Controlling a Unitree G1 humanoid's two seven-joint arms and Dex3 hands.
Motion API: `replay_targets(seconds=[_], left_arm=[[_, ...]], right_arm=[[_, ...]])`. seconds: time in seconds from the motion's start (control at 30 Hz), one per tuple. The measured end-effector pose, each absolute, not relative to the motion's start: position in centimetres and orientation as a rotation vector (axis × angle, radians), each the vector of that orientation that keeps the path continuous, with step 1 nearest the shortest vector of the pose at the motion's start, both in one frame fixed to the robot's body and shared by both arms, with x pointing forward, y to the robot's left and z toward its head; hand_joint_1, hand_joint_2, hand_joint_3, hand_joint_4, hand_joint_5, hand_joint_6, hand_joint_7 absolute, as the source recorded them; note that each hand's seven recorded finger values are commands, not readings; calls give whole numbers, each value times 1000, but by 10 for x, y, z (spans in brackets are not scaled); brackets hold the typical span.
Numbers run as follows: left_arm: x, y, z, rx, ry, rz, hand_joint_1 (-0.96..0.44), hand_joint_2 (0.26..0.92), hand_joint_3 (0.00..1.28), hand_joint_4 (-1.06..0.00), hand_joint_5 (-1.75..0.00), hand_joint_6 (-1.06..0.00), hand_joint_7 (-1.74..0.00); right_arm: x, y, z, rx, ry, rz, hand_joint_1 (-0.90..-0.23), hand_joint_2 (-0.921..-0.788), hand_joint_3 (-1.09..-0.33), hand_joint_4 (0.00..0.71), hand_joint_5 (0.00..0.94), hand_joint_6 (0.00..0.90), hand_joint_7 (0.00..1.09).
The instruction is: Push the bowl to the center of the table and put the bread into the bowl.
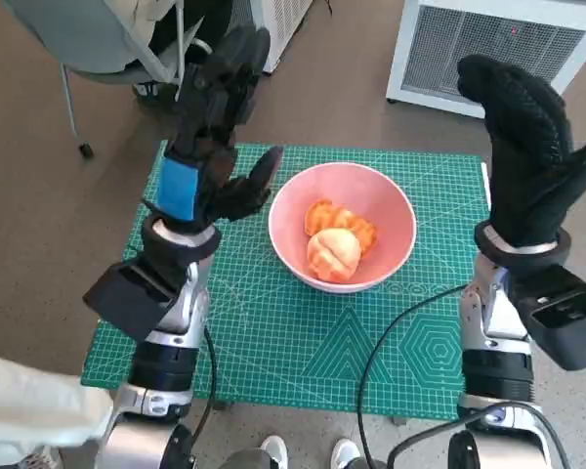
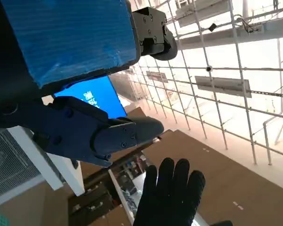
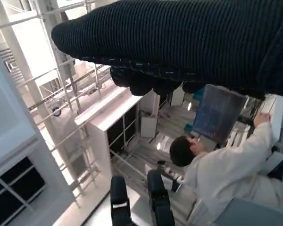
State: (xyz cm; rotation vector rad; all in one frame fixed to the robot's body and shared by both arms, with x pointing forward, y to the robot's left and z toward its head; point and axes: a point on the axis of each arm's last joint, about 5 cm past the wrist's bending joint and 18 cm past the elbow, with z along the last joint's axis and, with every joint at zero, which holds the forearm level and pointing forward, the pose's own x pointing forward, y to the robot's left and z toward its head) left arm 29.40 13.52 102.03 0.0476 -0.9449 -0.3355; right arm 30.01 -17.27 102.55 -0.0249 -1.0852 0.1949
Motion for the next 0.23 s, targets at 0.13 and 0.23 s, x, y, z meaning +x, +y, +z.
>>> replay_targets(seconds=[0.13,0.23], left_arm=[[294,136,1019,39,-961,-348,-623,921,598,-159,0,1,-554],[295,137,1016,30,-967,-352,-623,921,616,-159,0,1,-573]], right_arm=[[300,-171,1026,-46,-1084,200,-604,-921,-760,378,0,309,151],[300,-171,1027,-51,-1084,200,-608,-921,-759,372,0,311,153]])
